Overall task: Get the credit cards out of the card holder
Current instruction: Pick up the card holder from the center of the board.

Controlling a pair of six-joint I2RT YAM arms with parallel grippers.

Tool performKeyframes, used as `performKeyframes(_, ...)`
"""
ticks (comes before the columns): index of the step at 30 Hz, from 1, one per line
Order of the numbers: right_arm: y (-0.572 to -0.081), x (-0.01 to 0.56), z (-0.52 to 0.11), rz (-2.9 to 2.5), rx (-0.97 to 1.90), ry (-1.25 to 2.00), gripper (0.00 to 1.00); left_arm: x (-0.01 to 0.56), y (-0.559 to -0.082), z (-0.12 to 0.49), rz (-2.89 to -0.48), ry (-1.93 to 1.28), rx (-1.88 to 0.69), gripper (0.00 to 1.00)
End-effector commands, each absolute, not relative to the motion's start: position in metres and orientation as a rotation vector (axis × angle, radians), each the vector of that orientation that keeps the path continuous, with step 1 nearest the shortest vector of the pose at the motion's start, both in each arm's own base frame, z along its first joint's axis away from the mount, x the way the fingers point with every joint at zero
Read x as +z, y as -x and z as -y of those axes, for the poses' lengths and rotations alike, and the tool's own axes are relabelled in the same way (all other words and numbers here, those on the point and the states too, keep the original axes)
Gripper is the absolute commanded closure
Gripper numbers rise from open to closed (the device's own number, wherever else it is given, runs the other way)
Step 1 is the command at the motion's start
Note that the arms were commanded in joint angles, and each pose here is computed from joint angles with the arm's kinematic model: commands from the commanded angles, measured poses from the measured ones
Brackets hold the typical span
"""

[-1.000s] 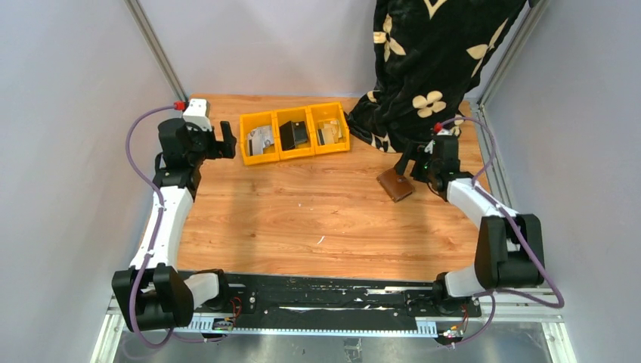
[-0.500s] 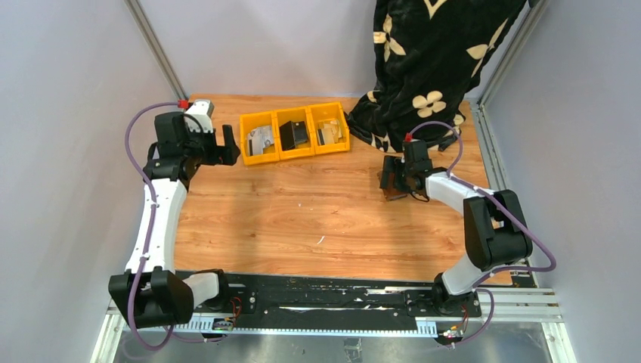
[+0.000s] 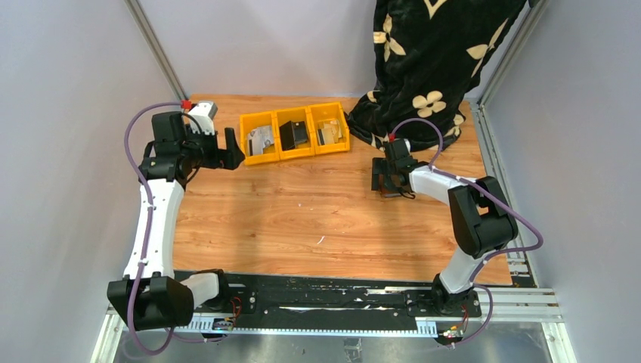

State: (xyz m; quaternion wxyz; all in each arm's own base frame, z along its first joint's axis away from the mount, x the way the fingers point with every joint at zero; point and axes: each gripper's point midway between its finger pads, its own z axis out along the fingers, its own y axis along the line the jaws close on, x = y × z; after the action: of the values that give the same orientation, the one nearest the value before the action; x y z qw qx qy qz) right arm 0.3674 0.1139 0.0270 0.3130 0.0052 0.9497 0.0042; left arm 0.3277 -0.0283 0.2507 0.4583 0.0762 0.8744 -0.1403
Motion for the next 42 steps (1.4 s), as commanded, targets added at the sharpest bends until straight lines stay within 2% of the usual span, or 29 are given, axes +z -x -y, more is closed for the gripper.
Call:
performKeyframes(1, -0.361, 0.018, -0.112, -2.552, -0.044, 0.018, 0.05, 0.26, -0.319, 0.037, -2.138, -0.223, -0.405, 0.0)
performKeyframes(8, -0.366, 0.012, -0.119, -2.574, -0.019, 0.054, 0.06, 0.268, -0.317, 0.038, -2.135, -0.229, -0.41, 0.0)
performKeyframes(13, -0.369, 0.014, -0.126, -2.563, 0.005, 0.063, 0.18, 0.269, -0.313, 0.041, -2.13, -0.239, -0.425, 0.0)
performKeyframes(17, -0.371, 0.027, -0.147, -2.497, 0.066, 0.12, 0.22, 0.269, -0.308, 0.049, -2.137, -0.23, -0.485, 0.0)
performKeyframes(24, -0.371, 0.078, -0.207, -2.322, 0.27, 0.192, 0.24, 0.273, -0.308, 0.05, -2.159, -0.073, -0.541, 0.0)
performKeyframes(30, -0.365, 0.142, -0.269, -2.151, 0.515, 0.231, 0.24, 0.276, -0.299, 0.072, -2.166, -0.021, -0.733, 0.0)
performKeyframes(34, -0.347, 0.185, -0.314, -2.035, 0.647, 0.296, 0.24, 0.269, -0.285, 0.099, -2.177, -0.079, -0.913, 0.0)
performKeyframes(42, -0.305, 0.254, -0.376, -1.835, 0.846, 0.373, 0.23, 0.266, -0.276, 0.129, -2.206, -0.099, -1.023, 0.0)
